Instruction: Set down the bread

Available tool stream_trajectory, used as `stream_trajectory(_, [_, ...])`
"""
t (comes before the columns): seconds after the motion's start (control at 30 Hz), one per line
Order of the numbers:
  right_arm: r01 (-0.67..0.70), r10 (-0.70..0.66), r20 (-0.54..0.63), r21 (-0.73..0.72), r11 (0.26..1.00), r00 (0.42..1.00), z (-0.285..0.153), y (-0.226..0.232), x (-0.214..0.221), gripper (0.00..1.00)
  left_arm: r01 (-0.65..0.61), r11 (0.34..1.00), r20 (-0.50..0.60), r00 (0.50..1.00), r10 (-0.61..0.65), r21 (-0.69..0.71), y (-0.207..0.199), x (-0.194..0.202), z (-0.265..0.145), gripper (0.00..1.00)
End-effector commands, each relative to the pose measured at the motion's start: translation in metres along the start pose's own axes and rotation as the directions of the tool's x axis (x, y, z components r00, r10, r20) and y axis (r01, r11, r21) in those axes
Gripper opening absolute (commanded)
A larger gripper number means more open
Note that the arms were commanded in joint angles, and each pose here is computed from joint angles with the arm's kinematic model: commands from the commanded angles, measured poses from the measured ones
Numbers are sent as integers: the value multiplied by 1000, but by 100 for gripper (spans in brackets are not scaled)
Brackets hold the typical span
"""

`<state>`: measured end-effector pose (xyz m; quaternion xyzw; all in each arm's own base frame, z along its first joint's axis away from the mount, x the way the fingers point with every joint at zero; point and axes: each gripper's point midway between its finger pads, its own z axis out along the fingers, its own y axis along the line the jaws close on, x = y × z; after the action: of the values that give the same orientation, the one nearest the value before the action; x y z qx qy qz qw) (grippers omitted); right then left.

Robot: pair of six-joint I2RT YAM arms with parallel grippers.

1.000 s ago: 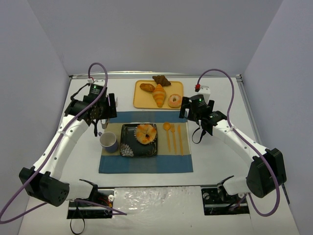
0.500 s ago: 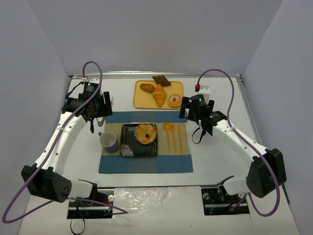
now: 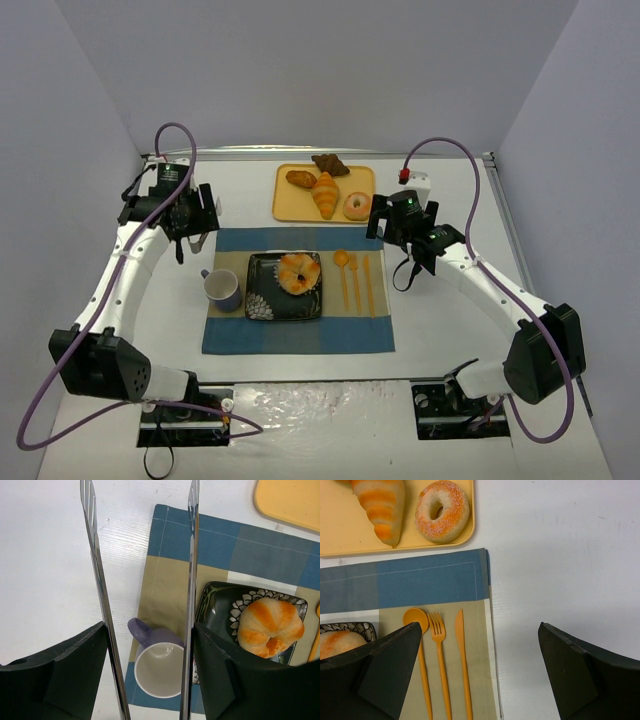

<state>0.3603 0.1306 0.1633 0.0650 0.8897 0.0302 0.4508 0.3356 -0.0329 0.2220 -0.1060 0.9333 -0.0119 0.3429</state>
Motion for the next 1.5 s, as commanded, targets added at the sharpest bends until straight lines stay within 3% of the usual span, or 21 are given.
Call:
stream_trajectory(0.0, [-19, 21, 78, -26, 999, 997, -8, 8, -35, 100, 42, 998, 105, 993, -46, 37, 2, -42, 0, 62])
stream_trajectory(0.57, [-1, 3, 61, -22, 1000, 998, -5, 8, -31, 100, 193, 981, 59, 979, -194, 28, 38, -86, 96, 62])
stream_trajectory(0.83, [2, -1, 65, -21, 1000, 998, -6, 7, -33, 100, 217, 976, -21, 976, -216, 16, 43, -57, 136, 61])
stream_trajectory(1.47, [2, -1, 57, -21, 1000, 998, -8, 5, -28, 100, 268, 963, -133, 954, -270, -37, 60, -7, 178, 61])
